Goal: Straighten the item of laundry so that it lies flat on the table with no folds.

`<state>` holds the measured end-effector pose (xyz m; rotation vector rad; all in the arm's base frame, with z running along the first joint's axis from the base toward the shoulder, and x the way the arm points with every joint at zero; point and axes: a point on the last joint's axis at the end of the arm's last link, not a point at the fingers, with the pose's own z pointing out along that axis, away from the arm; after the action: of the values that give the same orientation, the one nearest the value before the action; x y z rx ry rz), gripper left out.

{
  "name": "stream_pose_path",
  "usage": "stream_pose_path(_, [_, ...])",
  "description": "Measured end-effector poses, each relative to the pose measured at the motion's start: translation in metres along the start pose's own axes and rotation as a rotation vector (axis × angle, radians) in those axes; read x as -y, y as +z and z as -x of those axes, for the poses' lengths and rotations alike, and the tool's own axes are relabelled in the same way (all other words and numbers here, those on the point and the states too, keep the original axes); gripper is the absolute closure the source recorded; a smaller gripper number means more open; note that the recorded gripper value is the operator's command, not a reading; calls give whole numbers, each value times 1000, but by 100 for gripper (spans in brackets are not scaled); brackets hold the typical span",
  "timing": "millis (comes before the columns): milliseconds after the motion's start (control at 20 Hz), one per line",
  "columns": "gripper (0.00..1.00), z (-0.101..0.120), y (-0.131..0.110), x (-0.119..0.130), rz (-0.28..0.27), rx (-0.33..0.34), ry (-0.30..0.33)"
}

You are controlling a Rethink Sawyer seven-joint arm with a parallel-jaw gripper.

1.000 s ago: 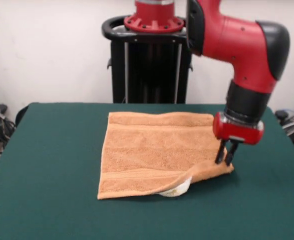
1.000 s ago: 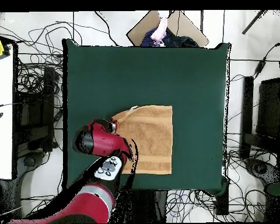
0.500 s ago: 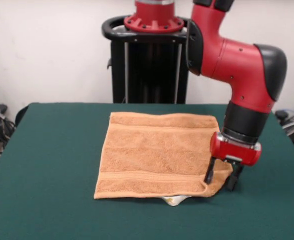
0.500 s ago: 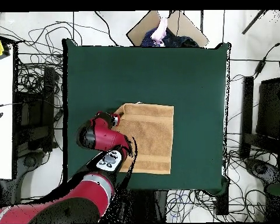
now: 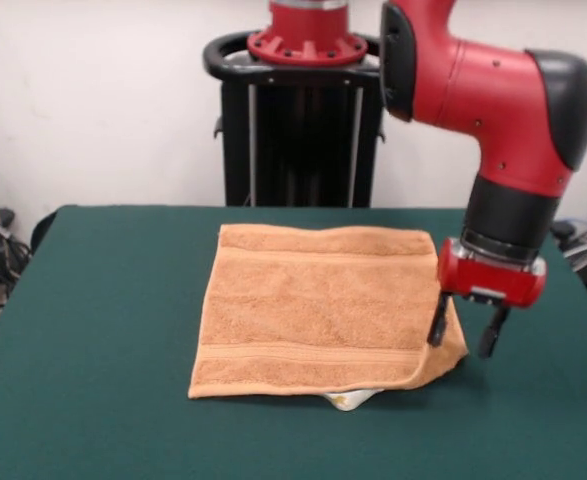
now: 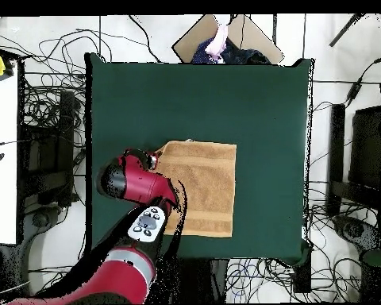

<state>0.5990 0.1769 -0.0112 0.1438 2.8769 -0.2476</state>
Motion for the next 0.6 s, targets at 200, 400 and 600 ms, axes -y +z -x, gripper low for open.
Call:
stream_pose_path(200, [0, 19, -19, 13, 22, -22, 39])
stream_pose_path(400, [0, 38, -34, 29, 30, -6, 73])
stream_pose_path(600, [0, 47, -44, 36, 32, 14, 67])
